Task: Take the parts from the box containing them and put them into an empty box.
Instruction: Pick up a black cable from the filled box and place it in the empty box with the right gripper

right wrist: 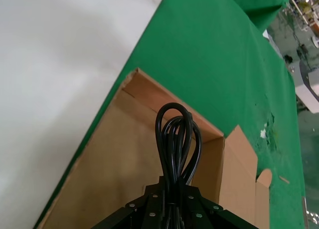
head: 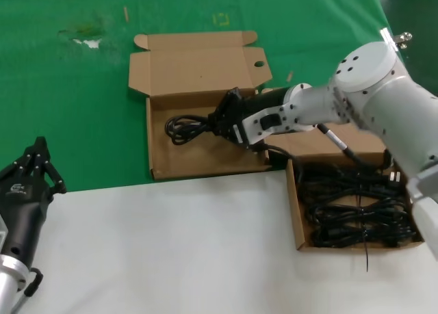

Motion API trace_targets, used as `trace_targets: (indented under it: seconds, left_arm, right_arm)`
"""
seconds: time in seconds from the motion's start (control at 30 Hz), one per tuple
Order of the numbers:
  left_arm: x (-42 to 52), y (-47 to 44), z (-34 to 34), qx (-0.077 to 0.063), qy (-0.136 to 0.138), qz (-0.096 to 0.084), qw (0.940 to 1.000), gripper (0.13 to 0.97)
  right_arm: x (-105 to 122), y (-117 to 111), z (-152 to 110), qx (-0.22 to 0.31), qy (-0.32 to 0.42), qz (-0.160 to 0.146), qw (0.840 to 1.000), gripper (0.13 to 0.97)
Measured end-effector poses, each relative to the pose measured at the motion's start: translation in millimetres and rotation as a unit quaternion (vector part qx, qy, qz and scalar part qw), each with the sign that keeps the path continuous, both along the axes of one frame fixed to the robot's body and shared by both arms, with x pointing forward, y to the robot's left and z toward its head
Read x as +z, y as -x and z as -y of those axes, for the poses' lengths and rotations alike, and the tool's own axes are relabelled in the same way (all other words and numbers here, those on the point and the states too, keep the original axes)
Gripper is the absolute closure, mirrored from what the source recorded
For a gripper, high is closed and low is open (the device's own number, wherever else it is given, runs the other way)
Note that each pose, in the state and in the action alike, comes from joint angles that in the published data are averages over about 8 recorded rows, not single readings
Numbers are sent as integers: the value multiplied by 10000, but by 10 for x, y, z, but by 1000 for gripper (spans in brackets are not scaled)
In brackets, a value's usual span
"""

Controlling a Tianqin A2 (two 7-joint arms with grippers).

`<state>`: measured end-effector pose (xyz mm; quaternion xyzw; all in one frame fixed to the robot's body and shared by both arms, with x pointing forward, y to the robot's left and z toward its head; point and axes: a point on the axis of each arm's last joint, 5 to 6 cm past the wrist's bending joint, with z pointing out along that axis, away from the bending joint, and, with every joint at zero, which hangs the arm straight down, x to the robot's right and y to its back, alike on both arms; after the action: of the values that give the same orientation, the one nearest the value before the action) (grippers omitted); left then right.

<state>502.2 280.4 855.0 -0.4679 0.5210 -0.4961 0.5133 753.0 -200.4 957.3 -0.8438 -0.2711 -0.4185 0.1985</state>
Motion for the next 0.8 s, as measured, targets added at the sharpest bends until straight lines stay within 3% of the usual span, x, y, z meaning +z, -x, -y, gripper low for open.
trace_targets:
  seconds: [0.27, 0.8]
  left_arm:
    - [0, 0, 0, 0, 0, 0, 10000, 957]
    - [0, 0, 0, 0, 0, 0, 10000, 957]
  right_arm:
    - [-129, -12, -98, -138, 103, 159, 9997, 919]
    - [-285, 30, -121, -129, 254, 162, 9995, 886]
